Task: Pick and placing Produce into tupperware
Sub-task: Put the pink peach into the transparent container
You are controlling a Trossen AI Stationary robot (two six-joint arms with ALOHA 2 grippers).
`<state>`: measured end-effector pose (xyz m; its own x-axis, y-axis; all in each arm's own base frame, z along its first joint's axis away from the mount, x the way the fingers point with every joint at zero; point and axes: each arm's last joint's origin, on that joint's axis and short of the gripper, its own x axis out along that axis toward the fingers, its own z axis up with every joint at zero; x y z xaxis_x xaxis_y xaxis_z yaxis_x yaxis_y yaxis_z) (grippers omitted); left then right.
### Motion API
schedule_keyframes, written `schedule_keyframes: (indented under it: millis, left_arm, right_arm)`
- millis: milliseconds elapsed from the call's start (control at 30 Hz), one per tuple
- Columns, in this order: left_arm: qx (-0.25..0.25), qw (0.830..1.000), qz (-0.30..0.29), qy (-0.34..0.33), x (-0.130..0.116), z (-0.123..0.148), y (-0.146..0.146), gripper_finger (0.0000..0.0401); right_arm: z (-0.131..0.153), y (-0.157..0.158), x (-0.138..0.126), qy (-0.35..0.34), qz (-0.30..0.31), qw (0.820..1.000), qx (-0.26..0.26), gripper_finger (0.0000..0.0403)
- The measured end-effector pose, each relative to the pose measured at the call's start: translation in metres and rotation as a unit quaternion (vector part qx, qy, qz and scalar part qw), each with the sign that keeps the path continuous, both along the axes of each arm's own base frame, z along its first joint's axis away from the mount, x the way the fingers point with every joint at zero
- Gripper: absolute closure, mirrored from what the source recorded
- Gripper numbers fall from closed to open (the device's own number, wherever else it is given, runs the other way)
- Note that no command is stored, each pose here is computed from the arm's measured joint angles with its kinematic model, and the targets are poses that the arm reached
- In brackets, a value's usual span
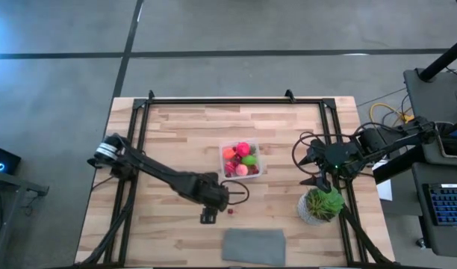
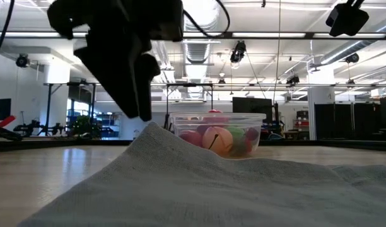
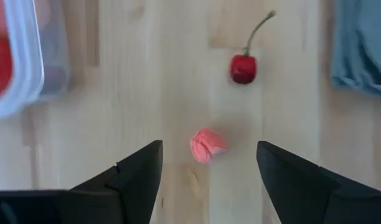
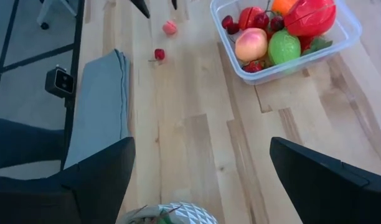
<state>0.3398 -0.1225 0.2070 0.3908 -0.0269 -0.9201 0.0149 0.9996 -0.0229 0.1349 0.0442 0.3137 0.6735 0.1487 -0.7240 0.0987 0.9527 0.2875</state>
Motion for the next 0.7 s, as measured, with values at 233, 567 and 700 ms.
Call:
schedule_keyframes:
  millis: [233, 567, 700]
  left_arm:
    - [-0.001, 1.000, 0.004, 0.013, 0.006, -0.017, -0.003, 0.0157]
    - [-0.004, 1.000, 0.002, 0.021, 0.013, -0.034, -0.006, 0.0157]
    - [-0.001, 1.000, 0.002, 0.030, 0.014, -0.040, -0.006, 0.0157]
  right_arm:
    - [-0.001, 0.000, 0.001, 0.002, 0.000, 1.000, -0.001, 0.0038]
    - [-0.001, 0.000, 0.000, 0.006, 0.000, 1.000, -0.002, 0.0038]
    - [-0.001, 0.000, 0.000, 0.007, 0.000, 1.000, -0.002, 0.0038]
